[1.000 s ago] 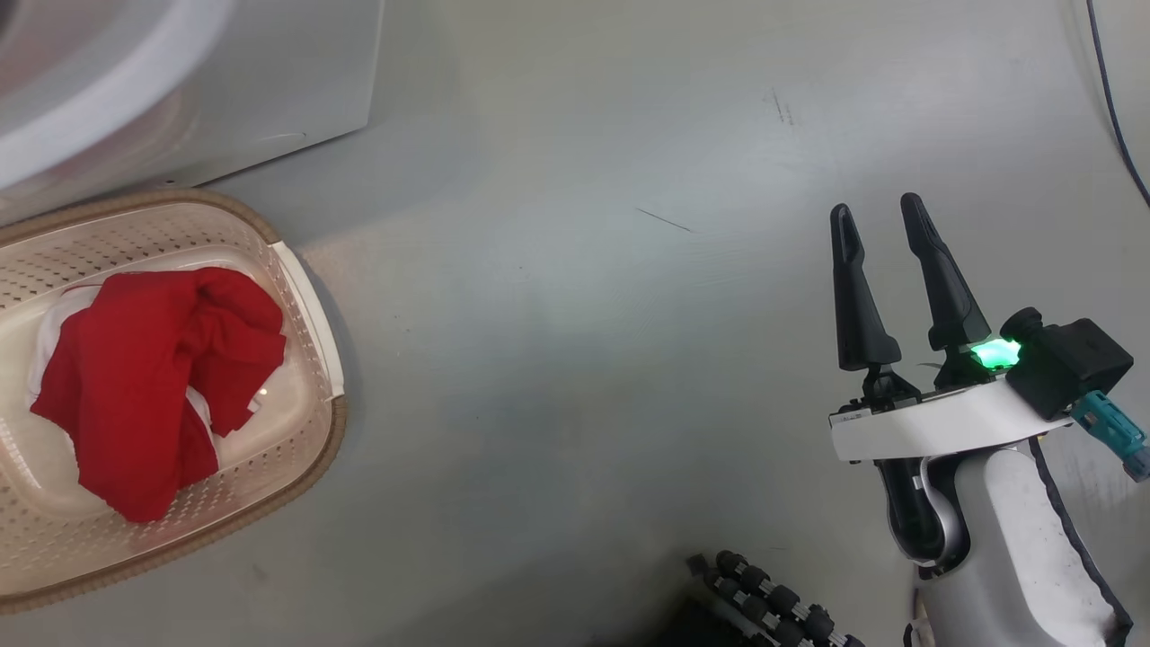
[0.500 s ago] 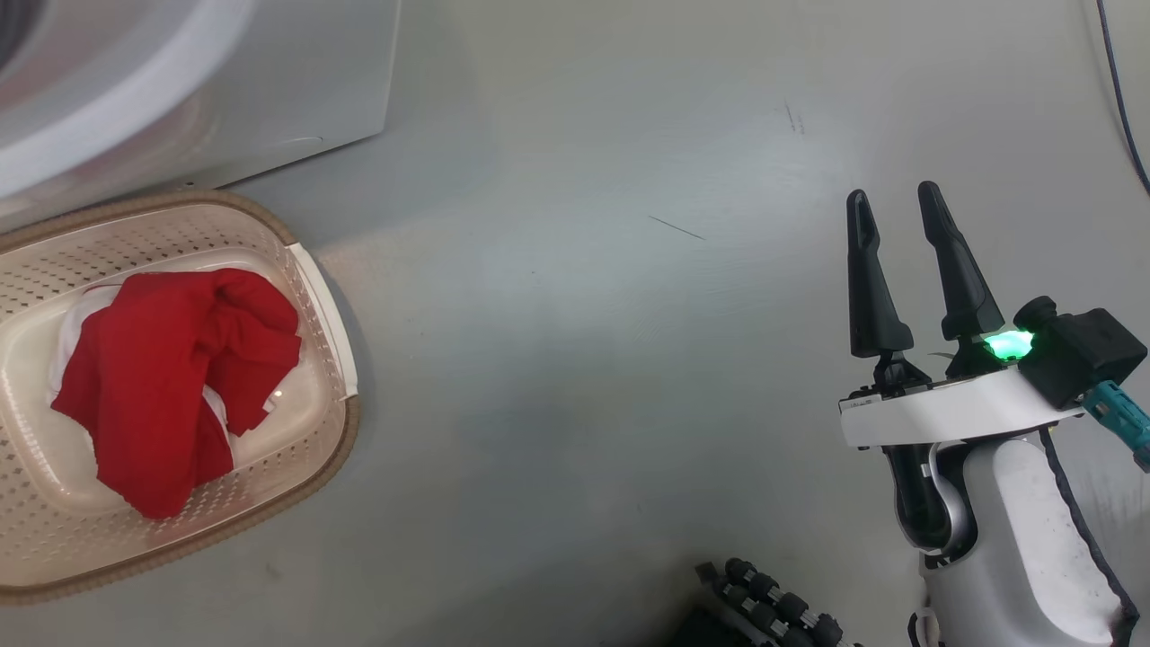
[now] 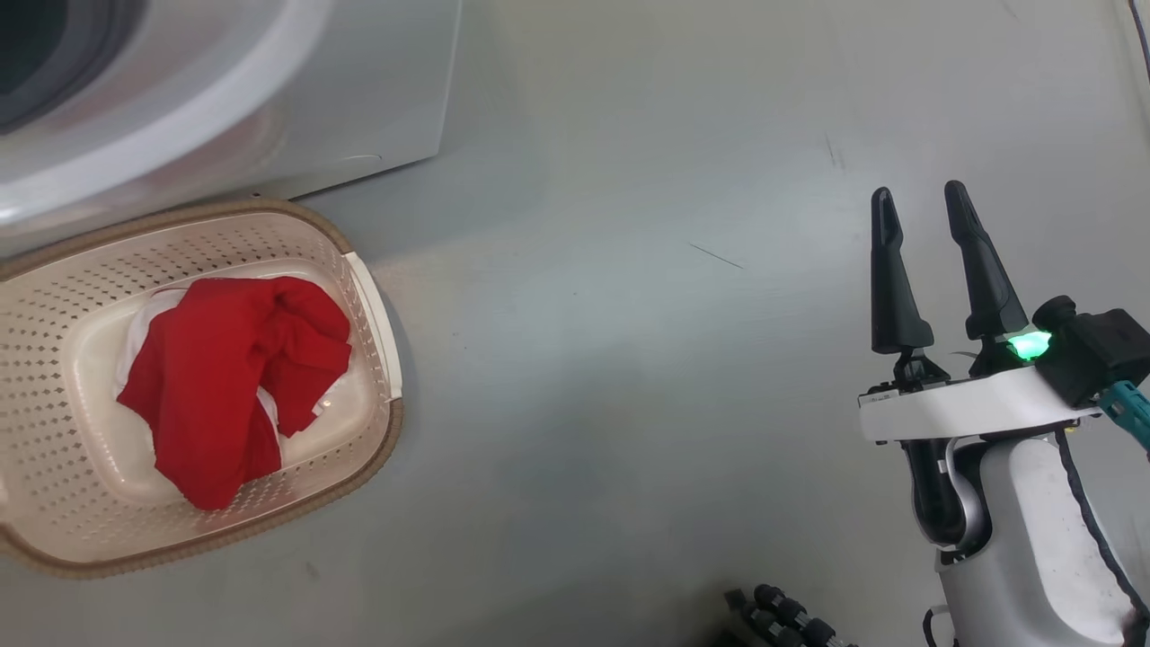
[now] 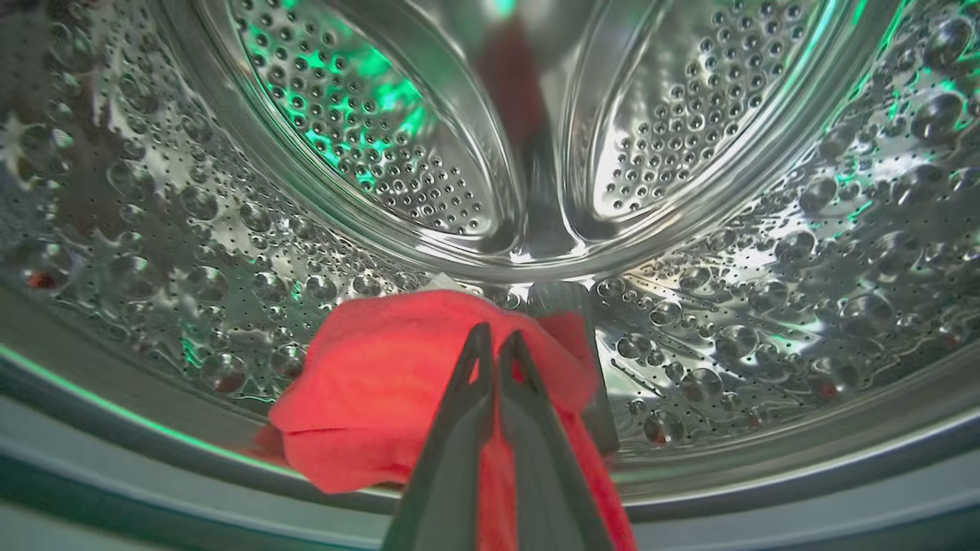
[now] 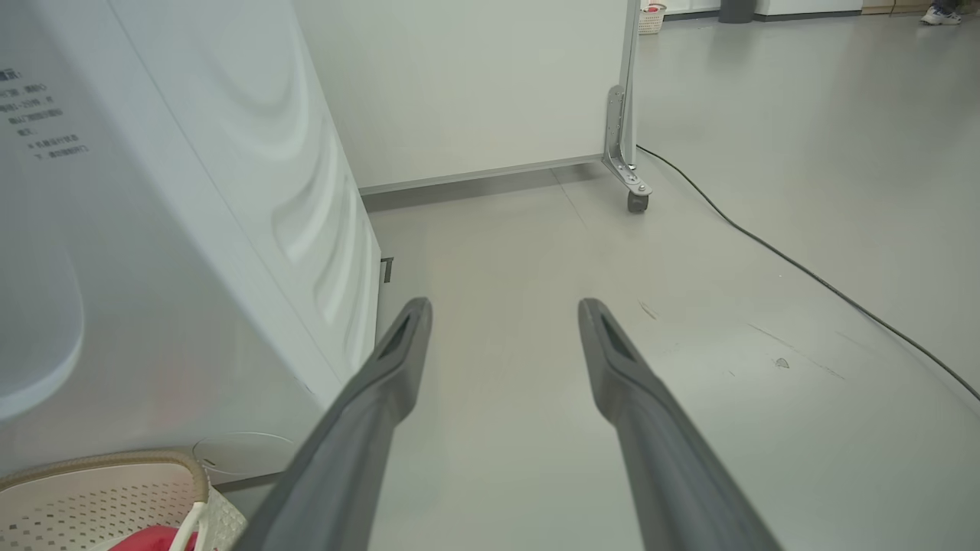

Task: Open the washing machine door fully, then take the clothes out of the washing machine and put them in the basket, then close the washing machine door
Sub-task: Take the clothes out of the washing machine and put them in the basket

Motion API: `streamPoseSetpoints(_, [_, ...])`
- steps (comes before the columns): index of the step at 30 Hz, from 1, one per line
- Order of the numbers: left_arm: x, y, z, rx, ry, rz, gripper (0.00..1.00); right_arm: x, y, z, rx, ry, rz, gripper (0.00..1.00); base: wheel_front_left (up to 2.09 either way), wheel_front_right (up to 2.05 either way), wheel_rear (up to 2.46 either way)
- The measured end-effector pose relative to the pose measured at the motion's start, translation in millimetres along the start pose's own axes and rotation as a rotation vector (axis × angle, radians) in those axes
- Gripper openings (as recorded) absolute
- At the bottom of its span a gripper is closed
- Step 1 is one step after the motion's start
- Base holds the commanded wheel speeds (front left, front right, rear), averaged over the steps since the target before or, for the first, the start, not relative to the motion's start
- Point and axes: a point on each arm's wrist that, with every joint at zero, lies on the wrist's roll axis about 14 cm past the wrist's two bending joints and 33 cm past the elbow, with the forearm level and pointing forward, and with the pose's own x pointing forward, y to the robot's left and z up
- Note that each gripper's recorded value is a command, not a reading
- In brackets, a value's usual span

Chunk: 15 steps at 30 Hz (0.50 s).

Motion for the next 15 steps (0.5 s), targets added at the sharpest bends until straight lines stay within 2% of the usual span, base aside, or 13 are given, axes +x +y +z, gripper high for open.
streamPoseSetpoints(15, [-65,1,36,-0.094,-0.256,0.0,0.0,-3,14,14,-0.019,-0.043,0.044,1.0,0.0,0.0,0.0])
